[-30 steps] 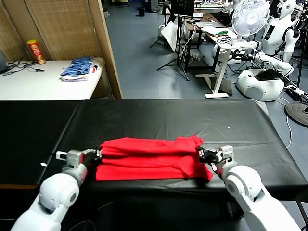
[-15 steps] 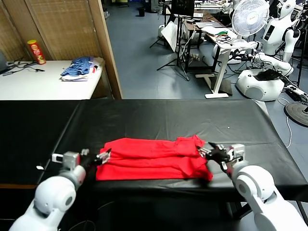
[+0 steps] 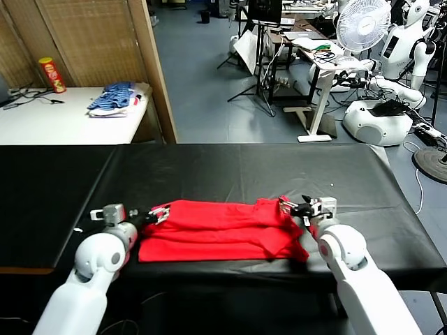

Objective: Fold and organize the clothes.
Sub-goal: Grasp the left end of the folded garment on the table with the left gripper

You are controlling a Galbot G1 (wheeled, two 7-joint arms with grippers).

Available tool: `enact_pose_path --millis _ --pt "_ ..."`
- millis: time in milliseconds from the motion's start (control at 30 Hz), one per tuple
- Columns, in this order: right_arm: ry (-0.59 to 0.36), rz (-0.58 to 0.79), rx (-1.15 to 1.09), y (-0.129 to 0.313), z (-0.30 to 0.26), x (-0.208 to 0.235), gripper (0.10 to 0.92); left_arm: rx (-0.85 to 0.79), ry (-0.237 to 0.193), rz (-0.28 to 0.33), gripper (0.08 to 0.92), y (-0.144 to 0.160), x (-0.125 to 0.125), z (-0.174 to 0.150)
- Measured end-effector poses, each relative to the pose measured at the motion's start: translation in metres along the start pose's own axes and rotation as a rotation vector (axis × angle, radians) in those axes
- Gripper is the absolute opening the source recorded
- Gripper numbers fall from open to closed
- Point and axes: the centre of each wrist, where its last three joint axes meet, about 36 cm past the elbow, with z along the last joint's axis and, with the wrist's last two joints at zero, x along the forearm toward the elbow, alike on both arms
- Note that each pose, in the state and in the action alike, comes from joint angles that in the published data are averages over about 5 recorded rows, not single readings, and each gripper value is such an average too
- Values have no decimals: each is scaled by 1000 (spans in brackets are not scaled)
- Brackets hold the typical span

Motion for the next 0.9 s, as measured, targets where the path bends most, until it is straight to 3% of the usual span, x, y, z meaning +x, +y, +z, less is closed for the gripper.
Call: enact_pose_path --millis 67,167,400,500,700,800,900 --pt "8 -3 -5 3 2 -6 750 8 11 -4 787 2 -4 3" --pt "14 -6 -10 6 6 -10 639 21 22 -1 698 4 -7 6" --pt "-15 23 -1 14 13 -12 253 2 31 -8 306 1 -12 13" --pt "-45 59 9 18 18 -12 143 -55 23 -37 175 -3 -16 20" --pt "-64 58 4 22 26 -14 138 -147 -40 -118 142 -6 -21 27" --pt "-64 26 -3 20 26 -11 225 -154 -54 -120 141 -7 -20 25" --pt "-69 8 -7 16 24 -5 382 -157 -68 -118 172 -8 -17 23"
